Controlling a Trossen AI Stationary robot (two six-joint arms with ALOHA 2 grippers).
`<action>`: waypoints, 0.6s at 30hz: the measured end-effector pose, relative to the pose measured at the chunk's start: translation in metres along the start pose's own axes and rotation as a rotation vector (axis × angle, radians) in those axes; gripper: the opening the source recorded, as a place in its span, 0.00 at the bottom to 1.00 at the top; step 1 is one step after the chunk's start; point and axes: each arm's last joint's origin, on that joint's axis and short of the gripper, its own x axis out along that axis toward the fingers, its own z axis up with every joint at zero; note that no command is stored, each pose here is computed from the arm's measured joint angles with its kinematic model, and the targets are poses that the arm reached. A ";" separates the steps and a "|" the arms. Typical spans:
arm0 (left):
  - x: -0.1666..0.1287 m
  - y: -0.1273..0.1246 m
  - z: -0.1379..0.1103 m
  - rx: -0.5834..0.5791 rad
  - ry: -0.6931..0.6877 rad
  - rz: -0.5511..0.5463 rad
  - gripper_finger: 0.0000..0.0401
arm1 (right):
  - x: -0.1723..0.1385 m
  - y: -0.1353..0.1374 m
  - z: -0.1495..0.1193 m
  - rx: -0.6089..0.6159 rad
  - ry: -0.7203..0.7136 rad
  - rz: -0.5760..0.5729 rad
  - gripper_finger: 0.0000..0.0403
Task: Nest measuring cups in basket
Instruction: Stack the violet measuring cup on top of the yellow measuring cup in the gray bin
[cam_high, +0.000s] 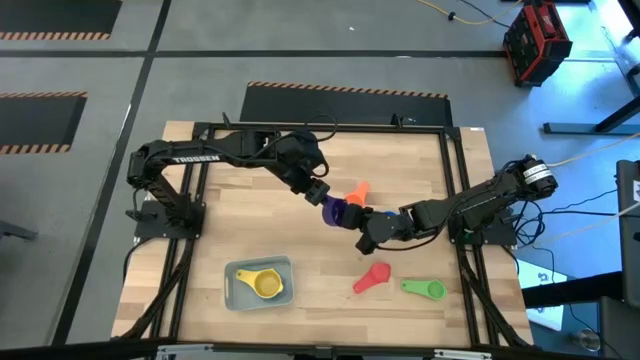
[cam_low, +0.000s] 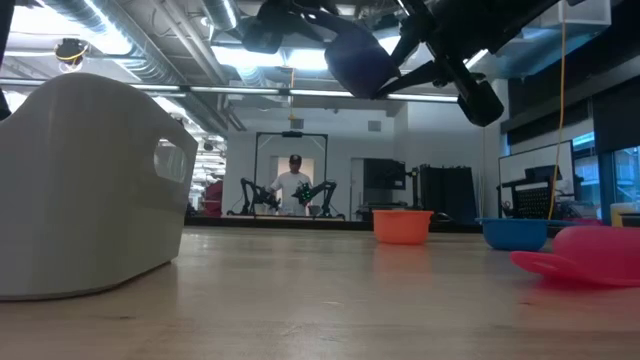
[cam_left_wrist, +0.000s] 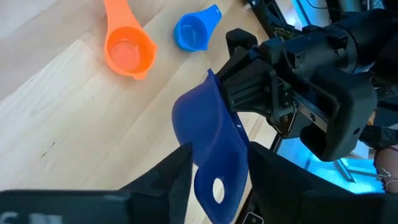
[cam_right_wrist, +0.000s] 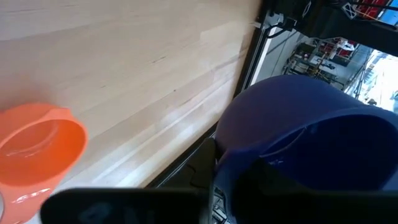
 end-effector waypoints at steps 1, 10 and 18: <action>0.000 0.000 0.000 0.000 0.000 0.000 0.34 | 0.000 0.000 0.000 0.000 0.000 0.000 0.09; 0.000 -0.001 0.000 -0.003 0.012 -0.019 0.15 | 0.000 0.000 0.000 -0.002 -0.001 0.002 0.09; -0.001 -0.002 0.000 -0.001 0.015 -0.028 0.02 | 0.000 0.001 0.000 -0.014 0.000 0.003 0.10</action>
